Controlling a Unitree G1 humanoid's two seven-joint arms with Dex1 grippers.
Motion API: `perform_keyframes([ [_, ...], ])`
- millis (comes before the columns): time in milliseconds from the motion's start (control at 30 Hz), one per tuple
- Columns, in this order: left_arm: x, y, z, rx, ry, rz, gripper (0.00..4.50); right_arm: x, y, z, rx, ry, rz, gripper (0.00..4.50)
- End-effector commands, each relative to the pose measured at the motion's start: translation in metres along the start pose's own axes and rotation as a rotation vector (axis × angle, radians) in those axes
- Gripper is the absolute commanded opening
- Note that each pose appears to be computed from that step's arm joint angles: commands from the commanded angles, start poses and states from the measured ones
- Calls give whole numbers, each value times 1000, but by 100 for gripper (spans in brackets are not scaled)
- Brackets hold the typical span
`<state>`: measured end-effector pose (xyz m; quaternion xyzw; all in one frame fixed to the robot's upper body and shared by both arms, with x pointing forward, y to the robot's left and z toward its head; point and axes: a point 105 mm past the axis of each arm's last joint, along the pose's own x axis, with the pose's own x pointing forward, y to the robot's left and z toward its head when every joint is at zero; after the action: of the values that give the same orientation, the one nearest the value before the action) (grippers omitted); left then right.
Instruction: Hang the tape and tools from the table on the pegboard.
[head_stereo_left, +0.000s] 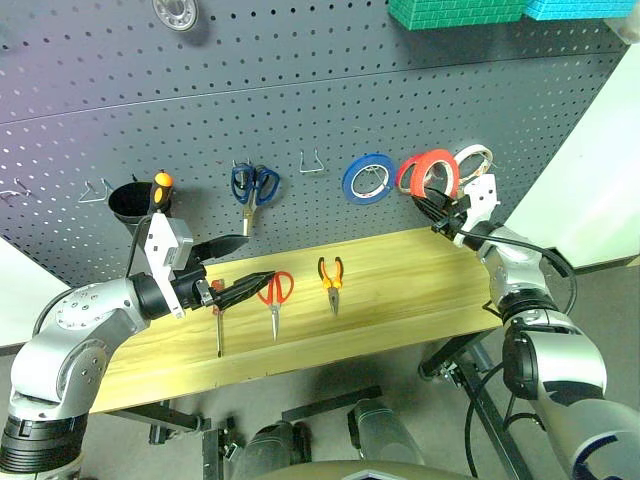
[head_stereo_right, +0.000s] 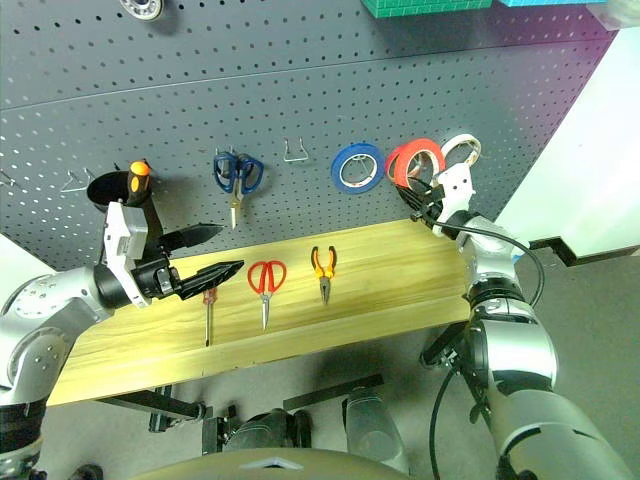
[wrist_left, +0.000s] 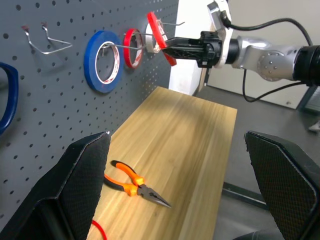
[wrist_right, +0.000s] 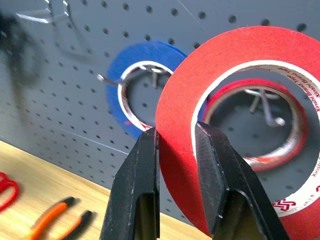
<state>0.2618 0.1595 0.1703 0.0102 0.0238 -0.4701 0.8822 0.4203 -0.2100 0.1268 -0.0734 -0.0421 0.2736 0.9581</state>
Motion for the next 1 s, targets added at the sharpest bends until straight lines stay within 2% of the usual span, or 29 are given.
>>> perform_keyframes([
  [33,-5,-2,12,40,-18,6,450,6,-6,21,-30,-52,-2,169],
  [300,-6,-2,9,35,-12,13,450,8,-1,18,-43,-43,11,447],
  [467,-6,-3,8,28,-14,14,450,4,13,9,39,-46,117,447],
  [633,-6,-3,7,23,-15,13,450,-14,45,-12,167,5,381,447],
  [733,-6,-3,6,21,-13,15,450,-19,59,-11,219,-5,462,447],
  [867,-9,-3,4,17,-9,25,450,-9,67,-14,215,14,387,447],
  [1000,-18,2,-1,9,3,71,450,10,83,-30,158,91,263,447],
])
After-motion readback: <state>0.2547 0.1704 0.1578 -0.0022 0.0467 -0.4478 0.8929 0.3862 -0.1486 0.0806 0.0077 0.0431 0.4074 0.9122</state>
